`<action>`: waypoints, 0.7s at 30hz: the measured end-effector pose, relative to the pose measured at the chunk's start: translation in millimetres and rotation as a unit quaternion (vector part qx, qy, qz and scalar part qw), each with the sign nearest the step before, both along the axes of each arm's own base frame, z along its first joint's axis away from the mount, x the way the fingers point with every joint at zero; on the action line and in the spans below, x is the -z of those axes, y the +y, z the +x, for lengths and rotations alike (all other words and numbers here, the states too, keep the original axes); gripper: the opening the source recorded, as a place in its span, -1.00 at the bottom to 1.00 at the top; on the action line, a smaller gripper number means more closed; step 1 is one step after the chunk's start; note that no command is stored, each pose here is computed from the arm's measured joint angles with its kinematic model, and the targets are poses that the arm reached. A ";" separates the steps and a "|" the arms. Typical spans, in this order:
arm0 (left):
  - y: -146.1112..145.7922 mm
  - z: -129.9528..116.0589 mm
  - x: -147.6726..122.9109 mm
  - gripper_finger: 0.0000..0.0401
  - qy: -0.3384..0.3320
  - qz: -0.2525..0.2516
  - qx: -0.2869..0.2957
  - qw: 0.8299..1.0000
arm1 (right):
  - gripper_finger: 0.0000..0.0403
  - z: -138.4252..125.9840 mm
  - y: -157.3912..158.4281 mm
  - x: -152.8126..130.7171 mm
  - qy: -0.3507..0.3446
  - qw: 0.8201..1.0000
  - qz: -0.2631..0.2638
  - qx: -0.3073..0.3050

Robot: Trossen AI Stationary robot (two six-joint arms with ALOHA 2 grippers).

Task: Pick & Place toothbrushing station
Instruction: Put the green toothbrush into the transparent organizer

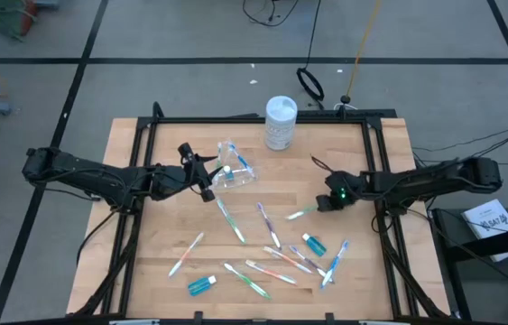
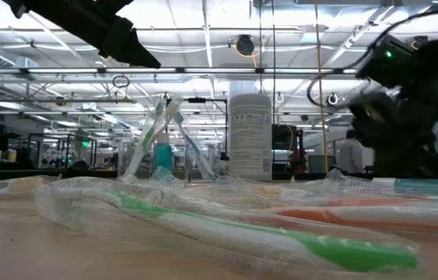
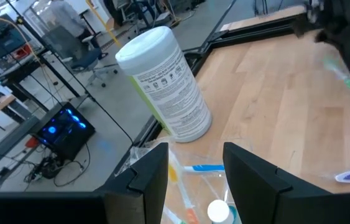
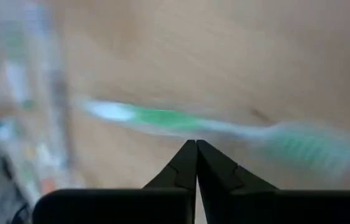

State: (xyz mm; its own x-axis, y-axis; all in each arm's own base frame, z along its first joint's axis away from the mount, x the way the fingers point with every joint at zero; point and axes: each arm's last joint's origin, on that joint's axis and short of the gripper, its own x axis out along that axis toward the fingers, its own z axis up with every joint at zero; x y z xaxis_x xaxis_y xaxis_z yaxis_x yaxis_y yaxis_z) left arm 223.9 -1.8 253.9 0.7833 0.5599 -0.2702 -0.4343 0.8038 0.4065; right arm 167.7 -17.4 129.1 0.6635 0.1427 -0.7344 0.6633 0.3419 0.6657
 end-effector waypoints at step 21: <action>0.0 -0.1 0.0 -0.20 -0.010 -0.015 -0.005 1.000 | -0.75 13.5 -2.1 -26.9 -0.053 0.956 -0.225 -0.180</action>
State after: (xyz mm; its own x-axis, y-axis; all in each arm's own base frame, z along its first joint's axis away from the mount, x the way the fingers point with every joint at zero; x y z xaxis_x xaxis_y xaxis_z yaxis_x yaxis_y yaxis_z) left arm 223.8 -1.8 253.9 0.7832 0.5599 -0.2706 -0.4506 0.8108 0.3736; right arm 181.2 -19.5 156.0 0.7044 0.0608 -0.7072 0.3868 0.8025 0.4543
